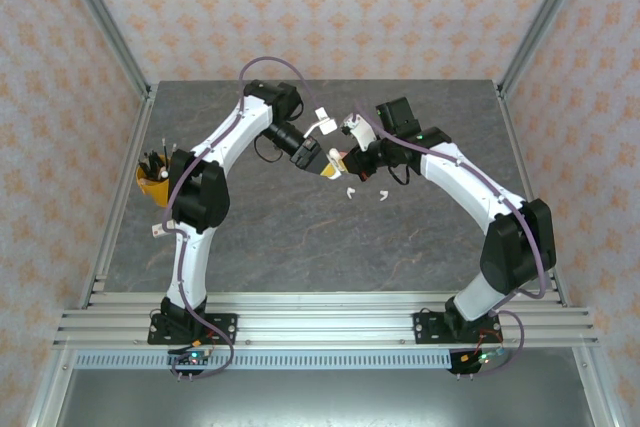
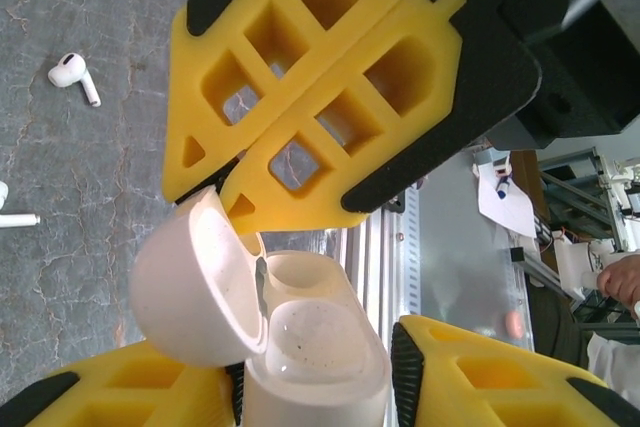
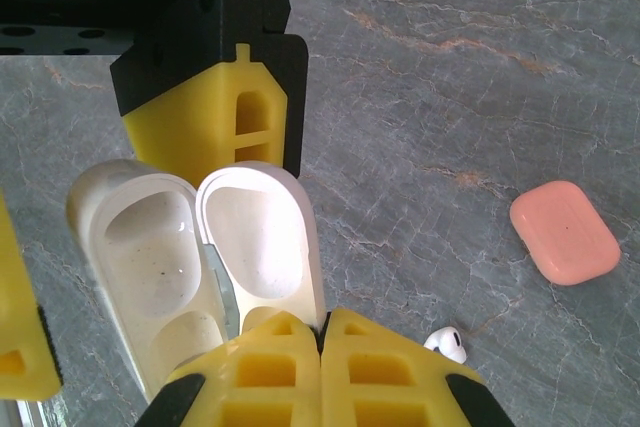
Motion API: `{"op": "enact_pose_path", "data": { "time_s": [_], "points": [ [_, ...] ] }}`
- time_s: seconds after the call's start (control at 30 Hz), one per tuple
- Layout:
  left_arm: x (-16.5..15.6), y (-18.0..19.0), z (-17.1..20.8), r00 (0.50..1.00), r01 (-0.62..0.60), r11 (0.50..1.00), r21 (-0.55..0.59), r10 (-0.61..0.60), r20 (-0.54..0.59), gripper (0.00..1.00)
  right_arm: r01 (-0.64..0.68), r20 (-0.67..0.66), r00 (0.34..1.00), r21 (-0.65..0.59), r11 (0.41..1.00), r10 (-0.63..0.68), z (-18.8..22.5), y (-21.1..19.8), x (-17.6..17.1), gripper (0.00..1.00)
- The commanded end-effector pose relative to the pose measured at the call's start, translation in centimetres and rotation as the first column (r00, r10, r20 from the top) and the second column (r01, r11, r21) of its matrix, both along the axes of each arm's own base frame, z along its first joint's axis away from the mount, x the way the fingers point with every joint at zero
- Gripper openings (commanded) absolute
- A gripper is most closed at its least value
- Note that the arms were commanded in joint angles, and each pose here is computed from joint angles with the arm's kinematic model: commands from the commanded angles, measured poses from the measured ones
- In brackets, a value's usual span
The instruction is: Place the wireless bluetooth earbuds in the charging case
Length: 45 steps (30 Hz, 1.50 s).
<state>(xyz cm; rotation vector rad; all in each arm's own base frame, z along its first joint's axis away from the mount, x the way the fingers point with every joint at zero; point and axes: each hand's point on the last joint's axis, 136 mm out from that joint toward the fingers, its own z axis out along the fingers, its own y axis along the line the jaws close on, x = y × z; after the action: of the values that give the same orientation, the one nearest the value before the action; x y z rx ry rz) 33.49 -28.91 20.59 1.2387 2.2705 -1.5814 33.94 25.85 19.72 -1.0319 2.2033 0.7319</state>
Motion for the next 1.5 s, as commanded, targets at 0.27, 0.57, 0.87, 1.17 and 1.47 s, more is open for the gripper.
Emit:
{"op": "enact_pose_path", "data": {
  "time_s": [0.27,0.57,0.87,1.17,1.47],
  "points": [
    [-0.3,-0.3,0.4,0.999,0.014,1.0,-0.026,-0.015,-0.029,0.27,-0.009,0.04,0.999,-0.004,1.0,0.009,1.2,-0.1,-0.3,0.0],
    [-0.1,-0.4,0.5,0.999,0.007,0.999,-0.039,-0.008,-0.034,0.17,0.022,0.078,0.997,0.013,1.0,-0.023,2.2,-0.2,0.1,0.0],
    [0.4,0.0,1.7,1.0,-0.012,0.997,-0.08,0.01,-0.022,0.46,-0.004,0.055,0.998,0.024,1.0,0.003,2.5,0.0,-0.5,0.0],
    [0.5,0.2,2.4,1.0,-0.015,0.995,-0.096,0.014,-0.012,0.47,-0.011,0.046,0.999,0.024,1.0,0.01,2.4,0.0,-0.8,0.0],
    [0.1,0.1,2.8,1.0,0.01,0.992,-0.123,-0.013,-0.025,0.46,-0.02,0.036,0.999,0.025,0.999,0.019,2.5,0.1,-0.9,0.0]
  ]
}}
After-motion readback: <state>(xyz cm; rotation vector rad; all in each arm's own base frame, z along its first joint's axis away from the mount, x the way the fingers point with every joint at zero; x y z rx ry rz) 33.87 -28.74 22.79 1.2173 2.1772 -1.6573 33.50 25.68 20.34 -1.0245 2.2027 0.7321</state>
